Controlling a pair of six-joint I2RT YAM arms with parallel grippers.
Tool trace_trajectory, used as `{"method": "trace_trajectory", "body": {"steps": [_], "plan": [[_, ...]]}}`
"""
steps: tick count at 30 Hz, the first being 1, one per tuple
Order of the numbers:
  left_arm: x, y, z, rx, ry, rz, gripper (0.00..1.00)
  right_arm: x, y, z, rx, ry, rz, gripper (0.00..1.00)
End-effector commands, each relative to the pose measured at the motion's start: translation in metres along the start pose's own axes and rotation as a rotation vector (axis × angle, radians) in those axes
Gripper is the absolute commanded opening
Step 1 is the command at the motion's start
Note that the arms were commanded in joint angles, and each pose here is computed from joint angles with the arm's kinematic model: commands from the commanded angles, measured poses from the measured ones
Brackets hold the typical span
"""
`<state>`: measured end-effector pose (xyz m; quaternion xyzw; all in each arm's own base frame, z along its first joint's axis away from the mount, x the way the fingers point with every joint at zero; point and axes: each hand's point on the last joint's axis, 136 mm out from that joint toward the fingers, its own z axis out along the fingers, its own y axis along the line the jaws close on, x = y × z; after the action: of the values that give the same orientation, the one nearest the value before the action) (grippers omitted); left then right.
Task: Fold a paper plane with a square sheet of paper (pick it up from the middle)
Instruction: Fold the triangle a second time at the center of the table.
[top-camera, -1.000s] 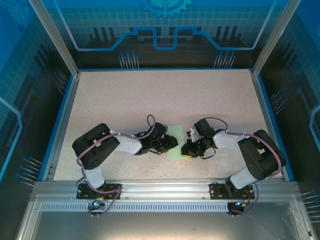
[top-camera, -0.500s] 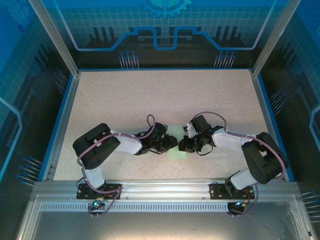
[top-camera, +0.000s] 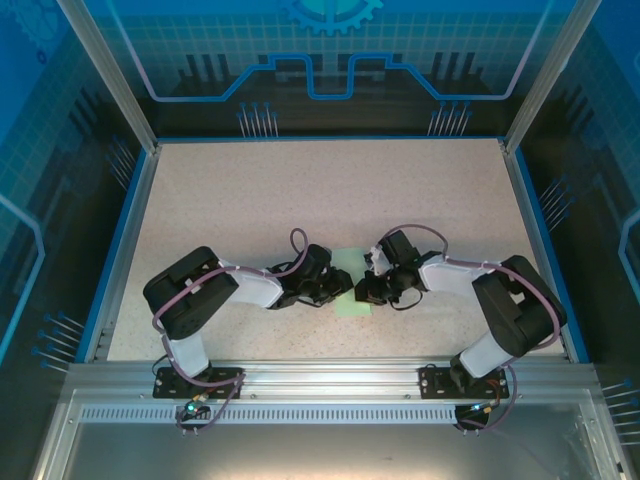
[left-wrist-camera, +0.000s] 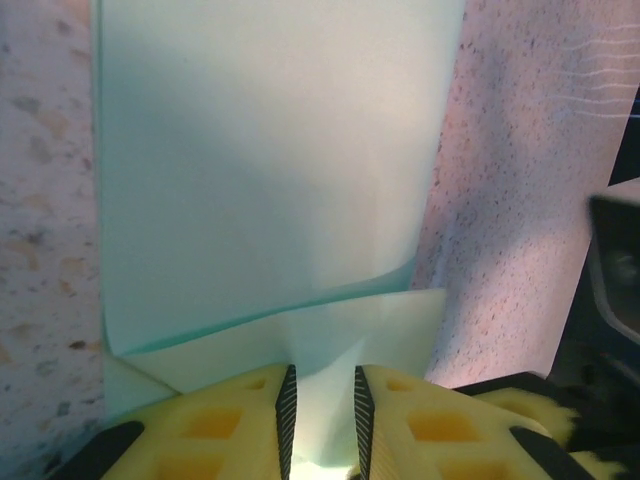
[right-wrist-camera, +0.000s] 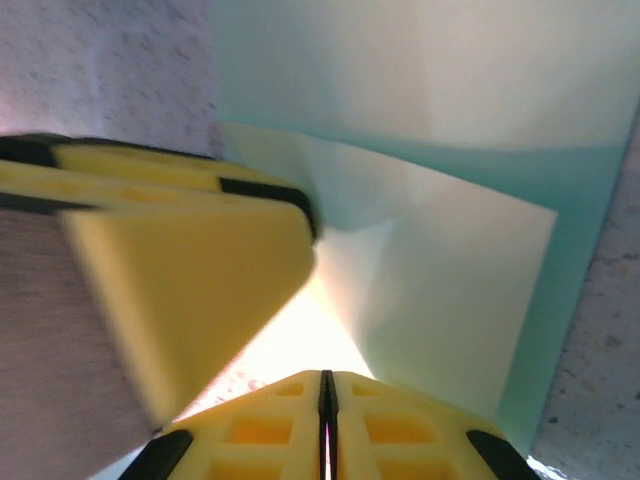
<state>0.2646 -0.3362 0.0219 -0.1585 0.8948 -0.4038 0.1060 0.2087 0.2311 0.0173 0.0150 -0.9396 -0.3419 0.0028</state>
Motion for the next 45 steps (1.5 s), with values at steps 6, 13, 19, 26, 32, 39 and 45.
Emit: {"method": "trace_trajectory", "body": {"steps": [6, 13, 19, 26, 32, 39, 45], "plan": [[0.005, 0.014, 0.003, -0.052, 0.002, 0.009, 0.27, 0.020, -0.036, 0.009, 0.096, 0.046, 0.057, 0.11], [0.005, 0.022, 0.002, -0.082, 0.000, 0.007, 0.27, 0.028, -0.050, -0.008, 0.079, 0.038, 0.085, 0.14], [0.006, 0.029, 0.005, -0.104, 0.002, -0.002, 0.26, 0.041, -0.056, -0.014, 0.051, 0.056, 0.111, 0.17], [0.006, 0.030, 0.006, -0.109, 0.005, -0.007, 0.25, 0.048, -0.068, -0.023, 0.072, 0.048, 0.192, 0.18], [0.006, 0.028, 0.008, -0.110, 0.012, -0.007, 0.26, 0.058, -0.063, -0.031, 0.070, 0.061, 0.155, 0.19], [0.007, 0.026, 0.007, -0.108, 0.015, -0.001, 0.25, 0.043, -0.052, -0.054, 0.104, -0.037, 0.099, 0.18], [0.007, 0.026, 0.007, -0.110, 0.018, 0.000, 0.25, 0.019, -0.008, -0.058, -0.047, -0.091, 0.031, 0.20]]}}
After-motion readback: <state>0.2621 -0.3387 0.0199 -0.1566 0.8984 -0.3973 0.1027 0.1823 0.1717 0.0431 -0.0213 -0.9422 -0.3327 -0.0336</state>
